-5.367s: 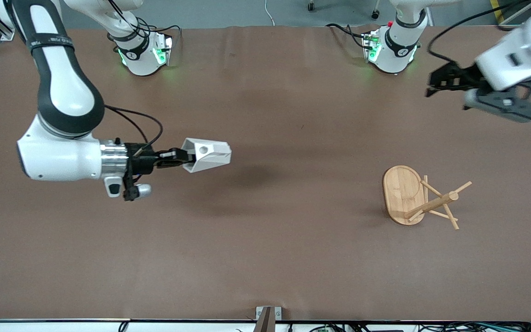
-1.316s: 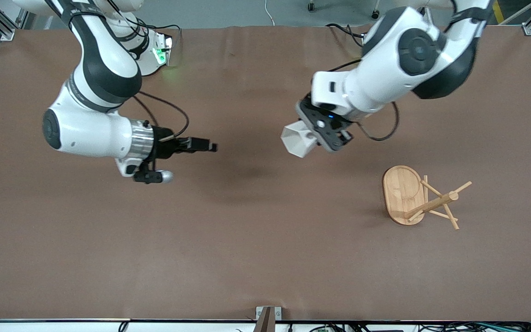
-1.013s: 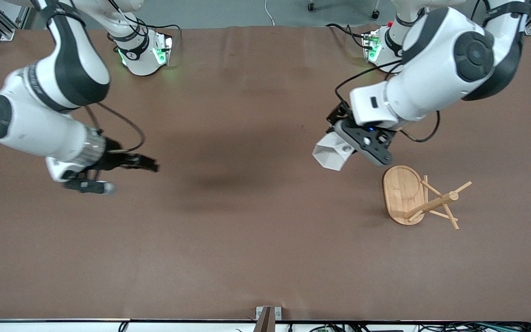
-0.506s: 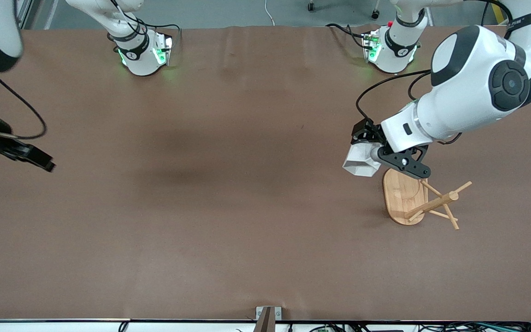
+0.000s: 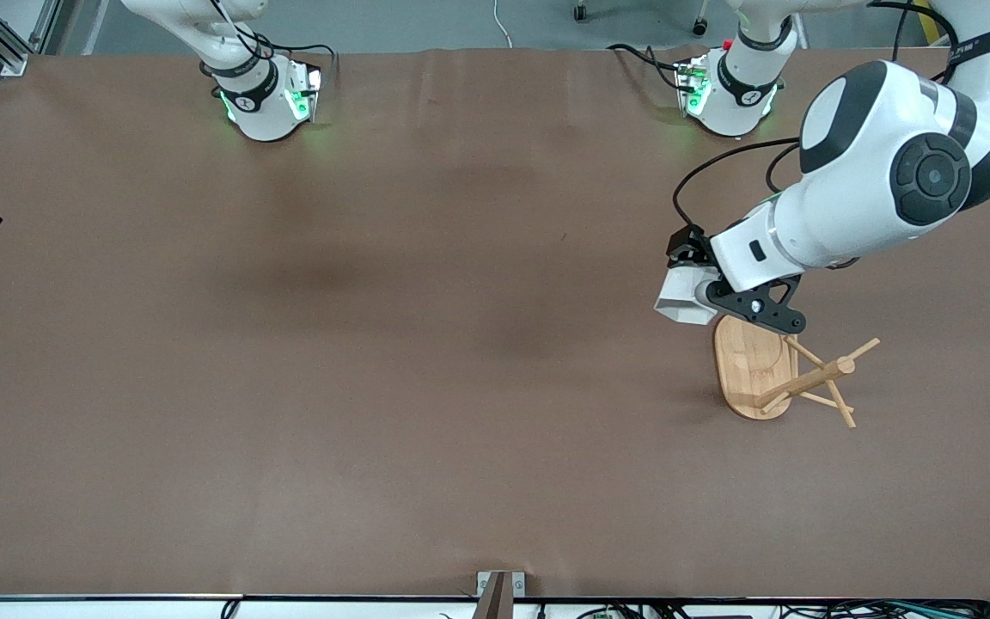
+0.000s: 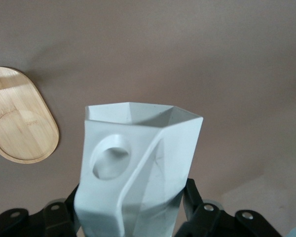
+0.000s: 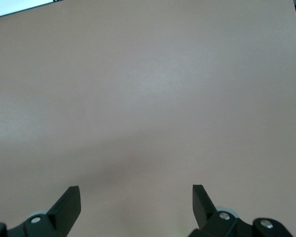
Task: Hang cup on rack
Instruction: 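Lower the cup with the left gripper onto a rack peg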
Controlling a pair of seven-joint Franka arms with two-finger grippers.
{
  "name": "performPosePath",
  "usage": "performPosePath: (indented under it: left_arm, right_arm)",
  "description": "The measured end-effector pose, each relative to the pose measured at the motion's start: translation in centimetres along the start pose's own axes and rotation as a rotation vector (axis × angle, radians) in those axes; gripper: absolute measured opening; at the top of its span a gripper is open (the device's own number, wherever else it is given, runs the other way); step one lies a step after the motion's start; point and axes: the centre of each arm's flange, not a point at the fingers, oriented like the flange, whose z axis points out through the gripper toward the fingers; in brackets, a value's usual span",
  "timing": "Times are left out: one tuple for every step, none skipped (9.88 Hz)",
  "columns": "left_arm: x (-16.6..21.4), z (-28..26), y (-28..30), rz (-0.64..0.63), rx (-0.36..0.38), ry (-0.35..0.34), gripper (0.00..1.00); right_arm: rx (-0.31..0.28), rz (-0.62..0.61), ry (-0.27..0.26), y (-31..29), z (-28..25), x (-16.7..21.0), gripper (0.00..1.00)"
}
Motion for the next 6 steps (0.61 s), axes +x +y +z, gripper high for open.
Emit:
performPosePath:
  left_arm:
    - [0.1,0.4,-1.3,0.022,-0.006,-0.006,0.79]
    - [0.3,1.0,-2.4,0.033,-0.012,-0.012,0.79]
    - [0.4,1.4,-3.1,0.040,-0.016,-0.017,0.79]
    - [0.3,1.8,-4.2,0.053,-0.018,-0.018,0.79]
    - [0.2,1.8,-5.8,0.068,-0.022,-0.011,0.79]
    - [0.1,1.9,-7.5,0.075,-0.026,-0.001,0.79]
  right_arm:
    - [0.002,-0.006,0.005,-0.3,-0.1,0.0,1.00]
    - [0.006,-0.010,0.006,-0.5,-0.3,-0.1,1.00]
    - [0.008,-0.012,0.003,-0.7,-0.4,-0.1,1.00]
    - [0.008,-0.016,0.001,-0.8,-0.4,-0.2,1.00]
    - [0.011,-0.026,-0.001,-1.0,-0.4,-0.2,1.00]
    - [0.018,-0.040,-0.009,-1.2,-0.3,-0.4,1.00]
